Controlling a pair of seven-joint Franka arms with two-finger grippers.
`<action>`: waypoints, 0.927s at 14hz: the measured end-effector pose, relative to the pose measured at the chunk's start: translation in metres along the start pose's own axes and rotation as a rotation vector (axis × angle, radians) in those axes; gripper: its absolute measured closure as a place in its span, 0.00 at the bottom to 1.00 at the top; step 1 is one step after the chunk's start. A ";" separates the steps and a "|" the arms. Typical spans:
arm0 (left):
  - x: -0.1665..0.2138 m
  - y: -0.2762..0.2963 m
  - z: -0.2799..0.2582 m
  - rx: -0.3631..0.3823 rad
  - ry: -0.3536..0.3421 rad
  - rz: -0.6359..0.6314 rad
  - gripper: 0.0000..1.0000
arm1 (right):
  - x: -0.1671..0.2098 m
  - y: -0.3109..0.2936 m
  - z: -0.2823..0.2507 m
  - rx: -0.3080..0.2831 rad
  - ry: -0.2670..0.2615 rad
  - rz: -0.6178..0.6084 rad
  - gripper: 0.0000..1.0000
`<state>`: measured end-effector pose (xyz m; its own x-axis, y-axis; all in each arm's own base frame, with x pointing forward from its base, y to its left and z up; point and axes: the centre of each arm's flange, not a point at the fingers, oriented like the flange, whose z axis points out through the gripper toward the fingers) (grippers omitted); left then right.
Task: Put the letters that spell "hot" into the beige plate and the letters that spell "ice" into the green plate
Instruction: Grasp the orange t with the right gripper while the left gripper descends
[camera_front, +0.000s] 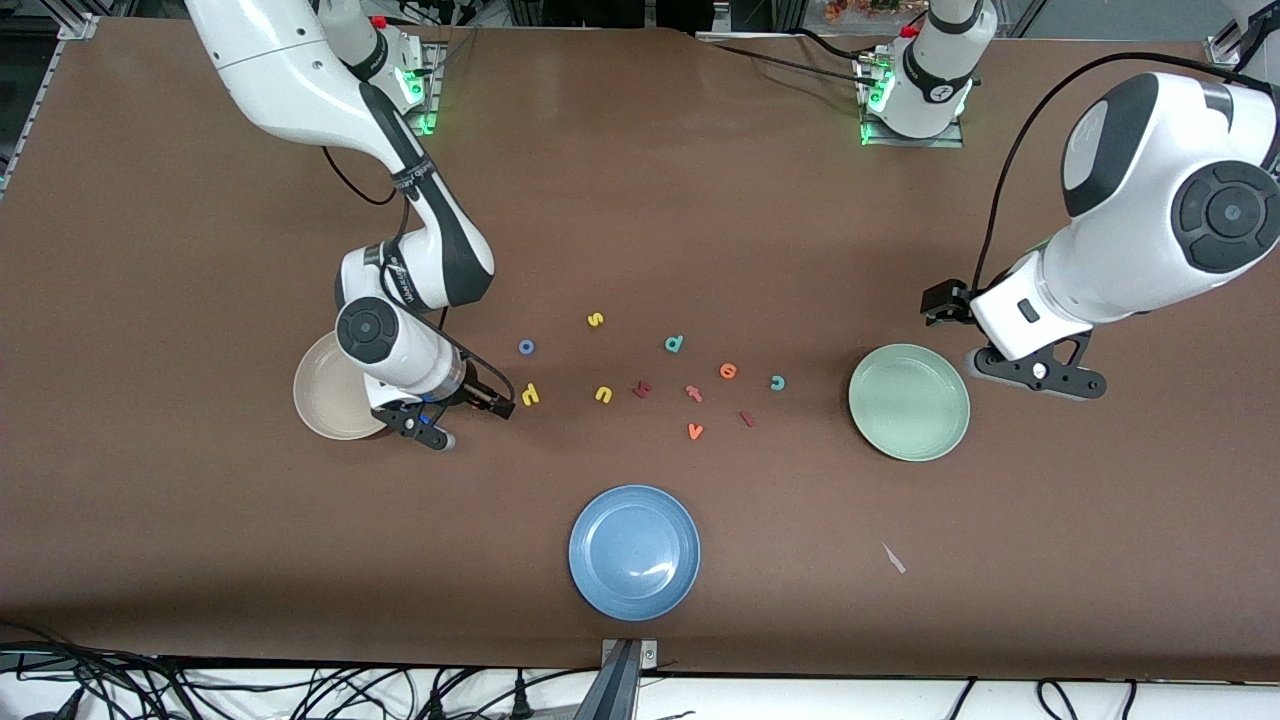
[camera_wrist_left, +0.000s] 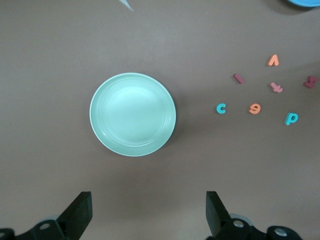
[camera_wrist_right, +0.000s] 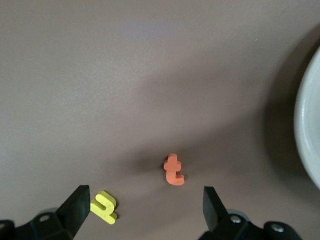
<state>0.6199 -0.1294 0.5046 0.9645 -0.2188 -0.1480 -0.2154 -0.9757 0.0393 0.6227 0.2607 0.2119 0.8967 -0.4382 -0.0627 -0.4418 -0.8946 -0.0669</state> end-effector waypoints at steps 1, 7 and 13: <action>-0.001 0.000 -0.007 0.000 0.006 0.001 0.00 | 0.000 0.000 0.005 0.001 0.003 0.001 0.00; -0.006 0.001 -0.026 0.001 0.005 0.002 0.00 | 0.000 0.004 0.037 -0.006 0.004 0.003 0.00; -0.005 0.026 -0.023 0.006 0.000 0.041 0.00 | 0.001 0.006 0.041 -0.012 0.001 0.005 0.13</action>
<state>0.6130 -0.1539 0.5289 0.9548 -0.2589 -0.1463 -0.2558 -0.9659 0.0395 0.6199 0.2585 0.1705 0.8943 -0.4431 -0.0622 -0.4463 -0.8932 -0.0542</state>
